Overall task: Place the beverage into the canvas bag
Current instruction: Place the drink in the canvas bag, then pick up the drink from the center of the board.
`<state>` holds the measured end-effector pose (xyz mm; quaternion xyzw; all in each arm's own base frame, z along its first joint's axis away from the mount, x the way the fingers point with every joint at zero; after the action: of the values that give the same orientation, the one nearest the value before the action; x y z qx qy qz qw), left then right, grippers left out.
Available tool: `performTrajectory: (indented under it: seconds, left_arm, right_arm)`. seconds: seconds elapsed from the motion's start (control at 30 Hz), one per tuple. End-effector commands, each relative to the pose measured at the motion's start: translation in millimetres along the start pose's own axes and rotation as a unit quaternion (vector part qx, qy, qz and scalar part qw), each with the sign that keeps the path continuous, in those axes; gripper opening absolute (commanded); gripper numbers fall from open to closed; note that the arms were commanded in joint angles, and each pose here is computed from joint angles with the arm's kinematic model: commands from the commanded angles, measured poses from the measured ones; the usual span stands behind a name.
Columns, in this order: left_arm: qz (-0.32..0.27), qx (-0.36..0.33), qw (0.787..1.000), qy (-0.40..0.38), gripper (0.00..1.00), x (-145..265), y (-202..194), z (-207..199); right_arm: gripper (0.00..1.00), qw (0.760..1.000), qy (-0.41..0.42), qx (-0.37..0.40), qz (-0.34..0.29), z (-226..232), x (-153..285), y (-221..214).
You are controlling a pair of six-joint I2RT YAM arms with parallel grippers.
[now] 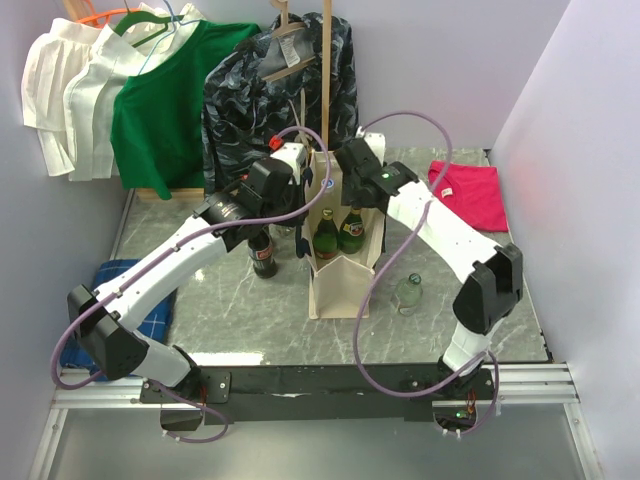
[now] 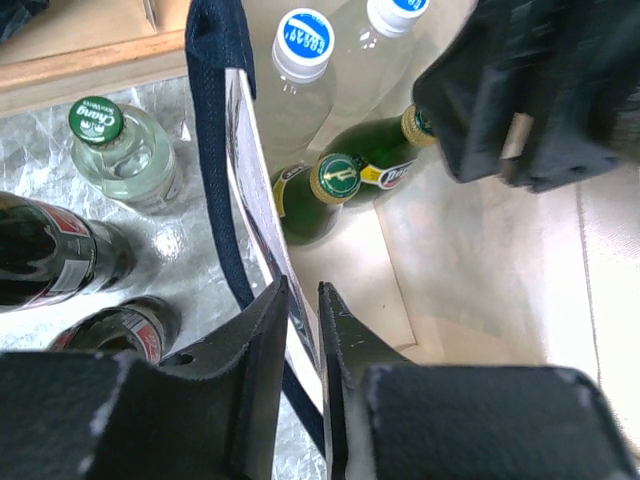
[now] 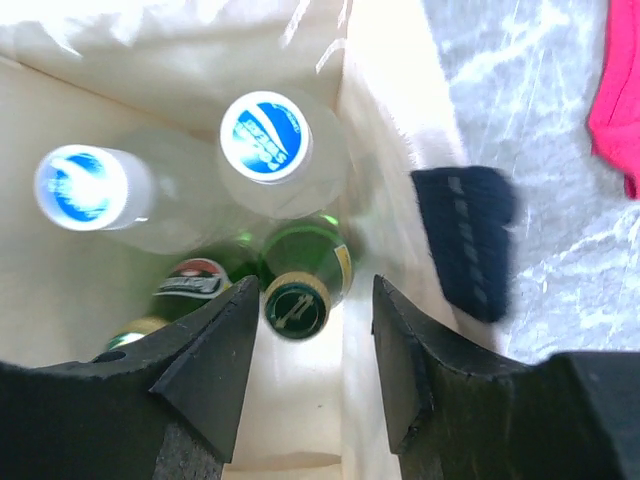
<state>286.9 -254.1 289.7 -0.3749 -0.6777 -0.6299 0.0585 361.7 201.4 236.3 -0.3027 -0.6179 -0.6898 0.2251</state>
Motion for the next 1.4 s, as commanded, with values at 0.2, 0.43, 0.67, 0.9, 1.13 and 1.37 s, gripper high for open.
performTrajectory:
  seconds: [0.2,0.43,0.67,0.9,1.13,1.37]
  left_arm:
    - [-0.053,-0.002,0.999,-0.01,0.28,14.6,30.3,-6.2]
    - [-0.068,-0.001,0.998,-0.013,0.4,25.6,38.6,-6.7]
    - [-0.099,0.006,0.995,0.006,0.54,36.6,50.4,-0.7]
    - [-0.128,0.036,0.99,0.051,0.68,51.4,64.3,19.2]
    - [-0.141,0.057,0.982,0.115,0.73,66.6,79.3,53.6]
    - [-0.124,0.087,0.978,0.145,0.73,71.0,96.6,92.3]
  right_arm:
    - [0.57,0.993,0.06,-0.053,-0.088,-9.6,78.0,65.1]
    - [0.6,0.985,0.082,-0.074,-0.13,-26.0,121.2,83.6]
    - [0.62,0.986,0.07,-0.083,-0.128,-45.7,130.3,67.3]
    - [0.63,0.989,0.072,-0.078,-0.104,-50.4,121.1,43.4]
    - [0.62,0.988,0.095,-0.083,-0.09,-45.7,118.5,33.2]
    - [0.63,0.988,0.102,-0.082,-0.083,-41.6,115.4,31.9]
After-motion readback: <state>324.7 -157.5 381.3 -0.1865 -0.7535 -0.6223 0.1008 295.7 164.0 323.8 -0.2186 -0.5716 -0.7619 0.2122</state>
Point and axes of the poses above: each gripper's point midway between its finger pads, its own x axis back along the fingers, its own z axis along the line the jaws close on, y = z × x, the point moved 4 cm from there along x, back along the fingers, and after that the axes turned 5 degrees about -x, right-handed, at the moved point
